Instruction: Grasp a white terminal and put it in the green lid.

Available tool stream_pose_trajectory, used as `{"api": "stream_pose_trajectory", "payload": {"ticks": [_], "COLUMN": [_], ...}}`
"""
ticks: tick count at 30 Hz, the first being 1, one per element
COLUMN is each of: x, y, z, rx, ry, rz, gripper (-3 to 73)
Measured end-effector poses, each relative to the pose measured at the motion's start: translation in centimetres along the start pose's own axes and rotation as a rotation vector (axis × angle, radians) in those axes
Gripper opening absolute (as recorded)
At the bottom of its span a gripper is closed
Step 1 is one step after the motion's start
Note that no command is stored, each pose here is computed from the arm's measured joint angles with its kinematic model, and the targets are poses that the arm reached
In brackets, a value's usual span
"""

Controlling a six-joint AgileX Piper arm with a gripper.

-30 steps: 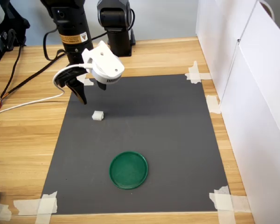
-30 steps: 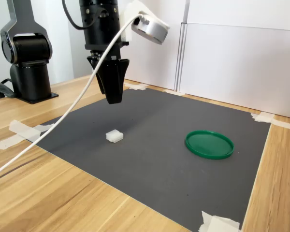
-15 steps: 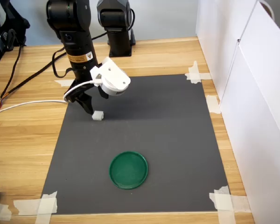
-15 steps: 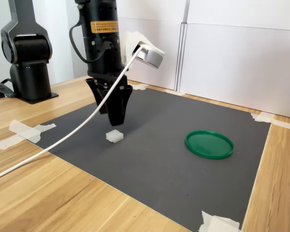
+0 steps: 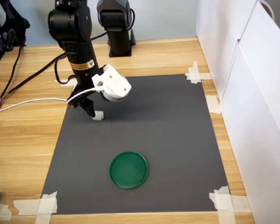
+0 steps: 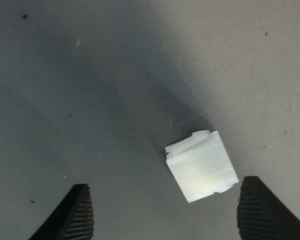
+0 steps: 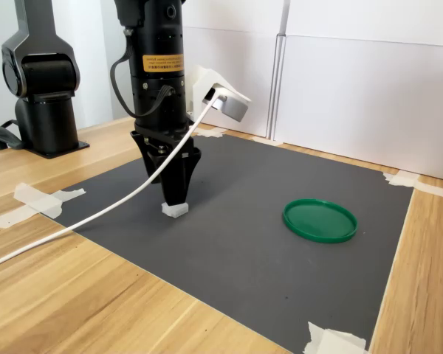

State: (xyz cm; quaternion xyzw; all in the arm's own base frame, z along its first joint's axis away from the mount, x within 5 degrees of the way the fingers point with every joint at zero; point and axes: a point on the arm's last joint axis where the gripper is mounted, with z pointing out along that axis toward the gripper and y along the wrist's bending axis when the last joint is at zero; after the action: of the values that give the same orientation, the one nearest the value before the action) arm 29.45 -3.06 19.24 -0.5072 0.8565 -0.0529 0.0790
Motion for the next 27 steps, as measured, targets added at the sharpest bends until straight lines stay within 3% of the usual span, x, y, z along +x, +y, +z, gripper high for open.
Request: {"api": "stream_pose_trajectory", "payload": {"ticks": [13, 27], "x": [-0.5, -0.5], "y": [-1.7, -1.6], "z": [-0.3, 1.0], "rx": [0.03, -0.021], "ry": [0.015, 0.026], "rz": [-0.03, -0.024], "gripper": [69.6, 68.3]}}
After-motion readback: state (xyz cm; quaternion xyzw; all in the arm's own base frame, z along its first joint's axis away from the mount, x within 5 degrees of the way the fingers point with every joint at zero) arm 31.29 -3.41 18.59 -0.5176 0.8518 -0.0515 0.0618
